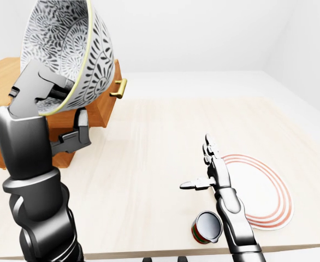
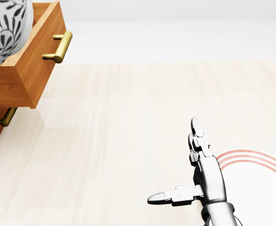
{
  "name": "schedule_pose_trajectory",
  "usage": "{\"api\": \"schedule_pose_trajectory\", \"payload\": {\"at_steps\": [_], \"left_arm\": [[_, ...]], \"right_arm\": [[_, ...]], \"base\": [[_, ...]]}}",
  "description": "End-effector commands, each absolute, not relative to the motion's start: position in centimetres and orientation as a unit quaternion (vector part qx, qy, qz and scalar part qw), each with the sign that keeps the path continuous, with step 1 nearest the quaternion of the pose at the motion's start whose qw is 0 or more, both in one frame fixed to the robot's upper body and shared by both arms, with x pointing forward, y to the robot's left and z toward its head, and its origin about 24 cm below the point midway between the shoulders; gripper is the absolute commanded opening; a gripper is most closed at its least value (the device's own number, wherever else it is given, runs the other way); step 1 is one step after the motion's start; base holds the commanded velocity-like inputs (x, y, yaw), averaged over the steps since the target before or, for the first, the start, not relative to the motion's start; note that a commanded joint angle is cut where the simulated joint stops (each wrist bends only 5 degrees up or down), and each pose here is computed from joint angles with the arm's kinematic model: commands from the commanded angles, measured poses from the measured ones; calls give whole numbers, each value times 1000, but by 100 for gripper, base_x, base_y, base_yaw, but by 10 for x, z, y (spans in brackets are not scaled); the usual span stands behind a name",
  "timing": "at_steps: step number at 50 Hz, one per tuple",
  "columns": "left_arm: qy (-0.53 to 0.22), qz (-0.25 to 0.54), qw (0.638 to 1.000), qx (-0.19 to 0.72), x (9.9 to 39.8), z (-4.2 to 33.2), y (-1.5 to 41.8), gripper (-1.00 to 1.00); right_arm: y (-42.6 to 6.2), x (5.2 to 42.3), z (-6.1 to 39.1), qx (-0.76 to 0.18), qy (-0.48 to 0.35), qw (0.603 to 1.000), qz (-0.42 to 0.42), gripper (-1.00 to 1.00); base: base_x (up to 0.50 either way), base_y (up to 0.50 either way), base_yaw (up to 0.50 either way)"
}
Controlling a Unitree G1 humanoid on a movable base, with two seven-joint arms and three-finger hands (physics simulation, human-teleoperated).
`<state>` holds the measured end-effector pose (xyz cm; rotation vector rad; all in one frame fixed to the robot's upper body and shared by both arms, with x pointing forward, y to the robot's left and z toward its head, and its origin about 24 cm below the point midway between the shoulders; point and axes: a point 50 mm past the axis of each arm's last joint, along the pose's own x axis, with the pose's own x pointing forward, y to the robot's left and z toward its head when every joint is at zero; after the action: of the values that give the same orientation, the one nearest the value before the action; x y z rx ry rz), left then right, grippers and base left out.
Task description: Put the bowl on top of the cabinet.
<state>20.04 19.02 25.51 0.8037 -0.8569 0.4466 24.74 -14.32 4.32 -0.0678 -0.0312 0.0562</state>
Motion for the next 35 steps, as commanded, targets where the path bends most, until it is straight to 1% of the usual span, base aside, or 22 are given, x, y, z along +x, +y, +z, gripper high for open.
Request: {"api": "schedule_pose_trajectory", "payload": {"at_steps": [1,3,8,15,19,27,31,33,35], "left_arm": [[-436,255,765,399,196,284,213,-95],[-441,255,762,401,196,288,216,-95],[-458,266,739,416,188,304,226,-95],[-453,281,735,419,187,310,241,-94],[-442,296,733,423,188,312,252,-95],[-376,347,743,432,204,300,285,-95],[-365,362,740,433,207,299,298,-95],[-361,367,735,440,208,298,302,-95],[-363,382,719,452,208,300,309,-95]], "right_arm": [[-144,246,45,-35,-19,999,27,100],[-144,246,45,-34,-19,999,27,100],[-143,246,44,-37,-18,999,30,100],[-141,246,43,-38,-18,999,32,100],[-141,246,44,-37,-18,999,33,100],[-142,244,46,-36,-20,999,32,100],[-142,244,46,-37,-21,999,31,100],[-142,244,46,-37,-21,999,32,100],[-142,243,46,-37,-21,999,32,100]], "base": [[0,0,0],[0,0,0],[0,0,0],[0,0,0],[0,0,0],[0,0,0],[0,0,0],[0,0,0],[0,0,0]]}}
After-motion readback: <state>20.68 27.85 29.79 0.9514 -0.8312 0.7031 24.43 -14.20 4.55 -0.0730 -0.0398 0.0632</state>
